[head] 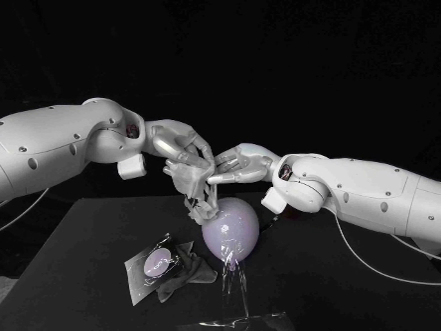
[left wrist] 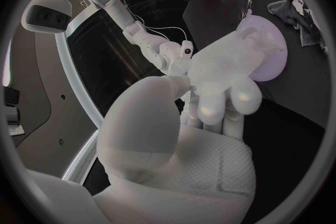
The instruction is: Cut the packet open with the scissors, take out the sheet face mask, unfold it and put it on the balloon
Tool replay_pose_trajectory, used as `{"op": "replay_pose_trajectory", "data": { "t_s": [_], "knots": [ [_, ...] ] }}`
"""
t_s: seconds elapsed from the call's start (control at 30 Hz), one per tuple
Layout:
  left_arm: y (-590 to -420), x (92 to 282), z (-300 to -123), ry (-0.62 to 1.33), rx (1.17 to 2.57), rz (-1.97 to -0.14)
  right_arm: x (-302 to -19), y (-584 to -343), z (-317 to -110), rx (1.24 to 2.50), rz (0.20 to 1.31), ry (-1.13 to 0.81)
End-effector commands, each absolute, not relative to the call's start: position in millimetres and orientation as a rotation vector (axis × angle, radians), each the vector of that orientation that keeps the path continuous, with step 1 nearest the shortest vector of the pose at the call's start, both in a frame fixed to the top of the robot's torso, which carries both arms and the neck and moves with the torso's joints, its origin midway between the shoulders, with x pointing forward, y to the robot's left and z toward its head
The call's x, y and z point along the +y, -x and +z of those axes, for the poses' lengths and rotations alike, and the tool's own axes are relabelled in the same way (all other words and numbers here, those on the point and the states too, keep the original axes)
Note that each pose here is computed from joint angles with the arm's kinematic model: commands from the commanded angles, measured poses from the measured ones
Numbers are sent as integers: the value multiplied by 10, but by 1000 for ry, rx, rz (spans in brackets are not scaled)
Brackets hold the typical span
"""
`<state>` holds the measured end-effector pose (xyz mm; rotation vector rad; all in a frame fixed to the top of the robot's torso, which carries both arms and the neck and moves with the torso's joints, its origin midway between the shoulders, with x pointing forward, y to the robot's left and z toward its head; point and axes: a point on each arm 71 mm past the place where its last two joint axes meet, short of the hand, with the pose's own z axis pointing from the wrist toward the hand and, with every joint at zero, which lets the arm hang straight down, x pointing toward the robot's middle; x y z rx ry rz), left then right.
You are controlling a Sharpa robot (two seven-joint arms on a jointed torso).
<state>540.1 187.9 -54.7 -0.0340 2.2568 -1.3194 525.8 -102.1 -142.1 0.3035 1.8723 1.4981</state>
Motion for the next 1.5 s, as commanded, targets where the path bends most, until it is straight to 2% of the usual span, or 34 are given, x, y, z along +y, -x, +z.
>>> {"op": "replay_pose_trajectory", "data": {
  "t_s": [0.03,0.33,0.9,1.27,1.5],
  "knots": [
    [-5396,1862,-516,7,2235,-1326,-992,-5238,-1450,1923,1519,-296],
    [-5401,1890,-507,14,2222,-1324,-1017,-5242,-1481,1926,1494,-271],
    [-5438,1987,-515,17,2205,-1258,-1135,-5214,-1461,1875,1528,-319],
    [-5447,1944,-513,21,2188,-1265,-1168,-5212,-1424,1824,1536,-360],
    [-5488,1892,-500,69,2098,-1271,-1186,-5220,-1353,1795,1551,-391]
  ]
}}
